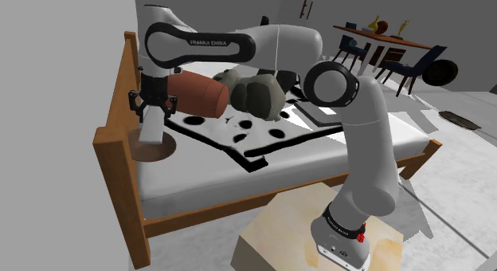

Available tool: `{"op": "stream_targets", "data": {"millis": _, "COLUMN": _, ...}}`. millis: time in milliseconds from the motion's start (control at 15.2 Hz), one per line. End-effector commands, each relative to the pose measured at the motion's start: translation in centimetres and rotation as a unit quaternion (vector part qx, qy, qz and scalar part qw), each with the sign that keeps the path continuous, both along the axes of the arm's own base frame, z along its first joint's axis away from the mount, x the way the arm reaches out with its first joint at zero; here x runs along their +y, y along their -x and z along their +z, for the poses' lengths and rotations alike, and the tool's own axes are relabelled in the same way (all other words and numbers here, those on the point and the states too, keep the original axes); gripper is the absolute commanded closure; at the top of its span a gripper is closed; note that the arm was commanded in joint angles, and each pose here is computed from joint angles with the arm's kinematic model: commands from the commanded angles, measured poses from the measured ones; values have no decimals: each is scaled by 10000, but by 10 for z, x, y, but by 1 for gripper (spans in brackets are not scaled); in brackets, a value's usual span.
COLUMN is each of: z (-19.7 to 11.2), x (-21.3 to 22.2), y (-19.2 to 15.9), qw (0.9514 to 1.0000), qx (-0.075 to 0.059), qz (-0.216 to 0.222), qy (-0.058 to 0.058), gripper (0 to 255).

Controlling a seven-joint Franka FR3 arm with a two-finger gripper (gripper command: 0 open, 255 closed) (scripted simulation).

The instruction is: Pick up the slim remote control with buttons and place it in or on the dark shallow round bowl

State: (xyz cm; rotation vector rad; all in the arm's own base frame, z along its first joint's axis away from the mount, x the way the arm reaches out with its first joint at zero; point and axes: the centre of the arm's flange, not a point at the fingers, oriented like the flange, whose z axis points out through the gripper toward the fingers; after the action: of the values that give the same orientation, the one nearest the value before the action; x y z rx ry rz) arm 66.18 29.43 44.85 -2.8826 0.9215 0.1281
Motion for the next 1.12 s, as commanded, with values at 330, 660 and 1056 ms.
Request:
{"op": "stream_targets", "data": {"millis": 330, "z": -59, "x": 18, "y": -12, "qw": 9997, "qx": 81, "qz": 36, "qy": -218, "gripper": 255}}
{"op": "stream_targets", "data": {"millis": 660, "z": -56, "x": 25, "y": -16, "qw": 9997, "qx": 100, "qz": 16, "qy": -220, "gripper": 0}}
{"op": "stream_targets", "data": {"millis": 1056, "z": -10, "x": 9, "y": -15, "qw": 9997, "qx": 81, "qz": 36, "qy": -218, "gripper": 0}}
